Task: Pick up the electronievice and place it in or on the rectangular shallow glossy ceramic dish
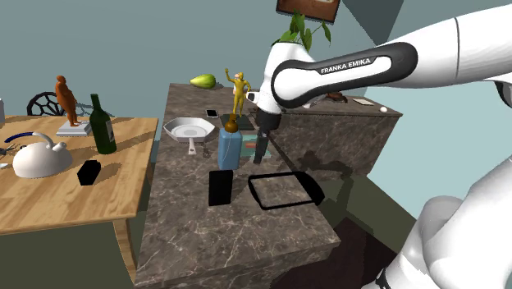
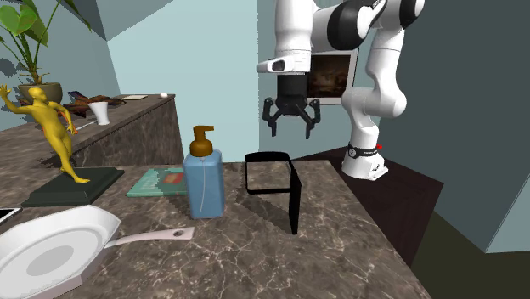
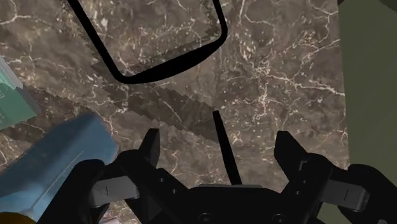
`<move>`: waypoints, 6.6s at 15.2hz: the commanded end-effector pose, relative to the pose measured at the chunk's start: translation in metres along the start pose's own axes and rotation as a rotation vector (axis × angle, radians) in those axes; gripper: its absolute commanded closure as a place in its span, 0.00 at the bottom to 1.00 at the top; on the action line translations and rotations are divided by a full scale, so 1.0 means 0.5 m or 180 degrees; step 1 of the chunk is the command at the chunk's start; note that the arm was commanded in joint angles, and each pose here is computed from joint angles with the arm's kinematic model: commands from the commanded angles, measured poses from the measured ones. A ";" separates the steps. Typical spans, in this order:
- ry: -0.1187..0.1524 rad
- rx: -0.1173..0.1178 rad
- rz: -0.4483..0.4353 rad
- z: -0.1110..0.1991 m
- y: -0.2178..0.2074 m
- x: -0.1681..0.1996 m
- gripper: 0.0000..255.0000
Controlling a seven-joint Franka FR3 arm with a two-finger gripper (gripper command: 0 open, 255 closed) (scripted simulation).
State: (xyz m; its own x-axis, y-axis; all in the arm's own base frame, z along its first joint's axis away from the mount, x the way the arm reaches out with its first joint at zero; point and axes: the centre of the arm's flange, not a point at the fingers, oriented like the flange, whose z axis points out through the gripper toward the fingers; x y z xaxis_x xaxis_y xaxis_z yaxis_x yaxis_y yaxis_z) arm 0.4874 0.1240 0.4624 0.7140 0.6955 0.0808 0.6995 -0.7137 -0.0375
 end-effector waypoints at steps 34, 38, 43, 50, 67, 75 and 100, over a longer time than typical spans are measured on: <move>0.0058 -0.0034 -0.1115 0.208 -0.082 0.215 1.00; 0.0058 -0.0034 -0.1115 0.176 -0.083 0.218 1.00; 0.0058 -0.0034 -0.1115 0.124 -0.085 0.223 1.00; 0.0058 -0.0034 -0.1115 0.050 -0.088 0.229 1.00; 0.0058 -0.0034 -0.1115 -0.086 0.024 0.034 1.00; 0.0058 -0.0034 -0.1115 -0.134 0.126 -0.144 1.00; 0.0058 -0.0034 -0.1115 0.049 0.193 -0.265 1.00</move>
State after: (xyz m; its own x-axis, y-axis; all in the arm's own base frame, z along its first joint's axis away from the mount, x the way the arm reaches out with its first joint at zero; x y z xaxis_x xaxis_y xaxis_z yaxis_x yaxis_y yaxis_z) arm 0.4611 -0.0350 0.4280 0.4298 0.8969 0.1043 0.9015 -0.4327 0.0055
